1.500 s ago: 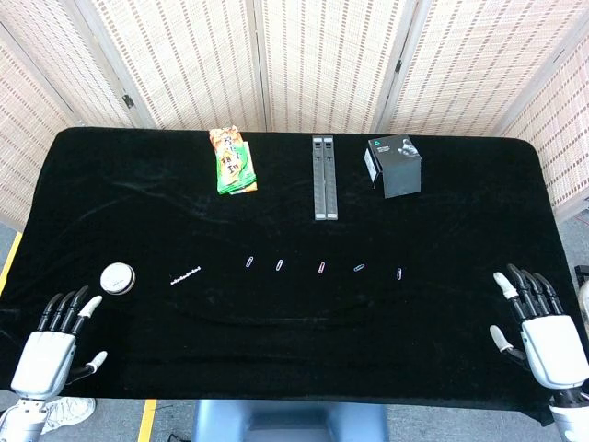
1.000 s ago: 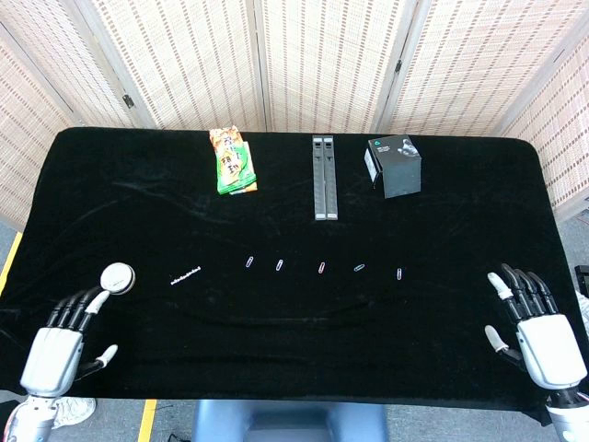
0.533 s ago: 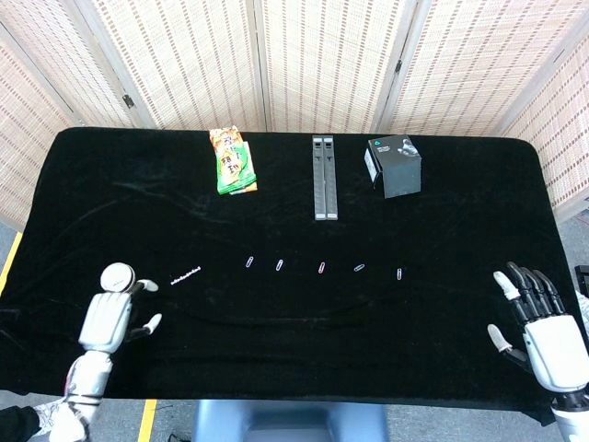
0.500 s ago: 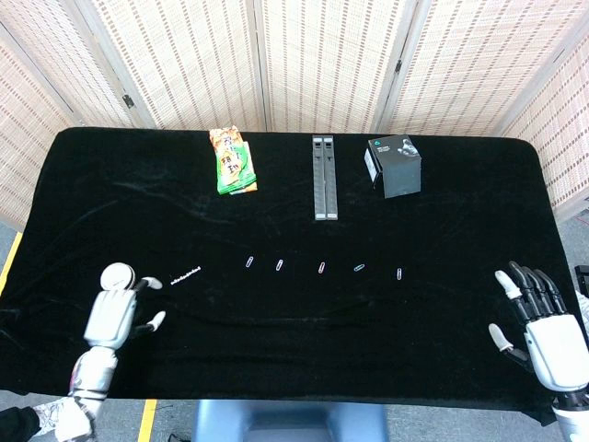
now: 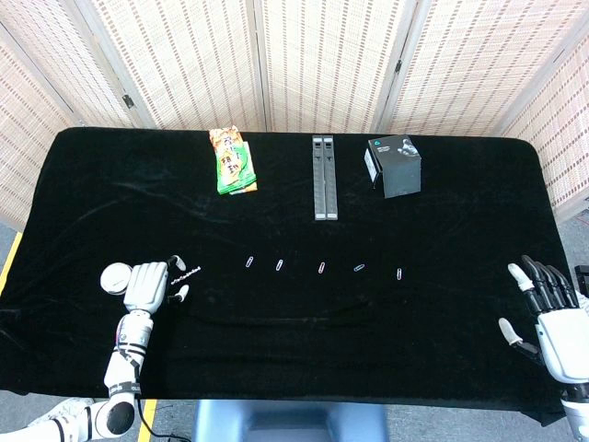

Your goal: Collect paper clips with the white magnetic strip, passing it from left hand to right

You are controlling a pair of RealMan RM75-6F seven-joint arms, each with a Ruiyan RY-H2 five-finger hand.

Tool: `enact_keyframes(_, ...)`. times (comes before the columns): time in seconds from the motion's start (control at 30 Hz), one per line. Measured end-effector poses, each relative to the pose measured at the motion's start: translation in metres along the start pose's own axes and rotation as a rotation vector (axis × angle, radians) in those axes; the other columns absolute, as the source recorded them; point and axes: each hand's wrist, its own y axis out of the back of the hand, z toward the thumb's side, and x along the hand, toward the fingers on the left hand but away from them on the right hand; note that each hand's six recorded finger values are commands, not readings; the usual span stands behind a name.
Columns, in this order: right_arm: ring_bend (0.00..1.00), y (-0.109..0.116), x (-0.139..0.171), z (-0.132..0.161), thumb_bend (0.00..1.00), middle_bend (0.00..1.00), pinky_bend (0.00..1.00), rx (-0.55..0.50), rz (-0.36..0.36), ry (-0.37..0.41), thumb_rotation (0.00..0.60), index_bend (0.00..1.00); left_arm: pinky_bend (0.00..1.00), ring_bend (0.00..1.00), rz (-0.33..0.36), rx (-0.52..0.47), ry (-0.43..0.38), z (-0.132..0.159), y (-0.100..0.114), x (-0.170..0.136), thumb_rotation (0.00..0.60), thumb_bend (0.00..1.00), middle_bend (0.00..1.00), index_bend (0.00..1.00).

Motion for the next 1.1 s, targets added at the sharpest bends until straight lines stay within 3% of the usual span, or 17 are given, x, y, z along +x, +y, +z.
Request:
enact_keyframes(0.43, 0.00, -0.003, -0.002, 0.000, 0.34, 0.00, 0.07, 0.003, 0.009, 0.001, 0.600, 0.00, 1.00, 1.00, -0.037, 0.009, 0.071, -0.018, -0.016, 0.019, 0.600, 0.38, 1.00, 0.46)
enact_keyframes(1.1, 0.00, -0.004, -0.003, 0.000, 0.34, 0.00, 0.07, 0.006, 0.017, -0.003, 0.600, 0.00, 1.00, 1.00, -0.069, 0.014, 0.090, -0.023, -0.029, 0.025, 0.600, 0.42, 1.00, 0.52)
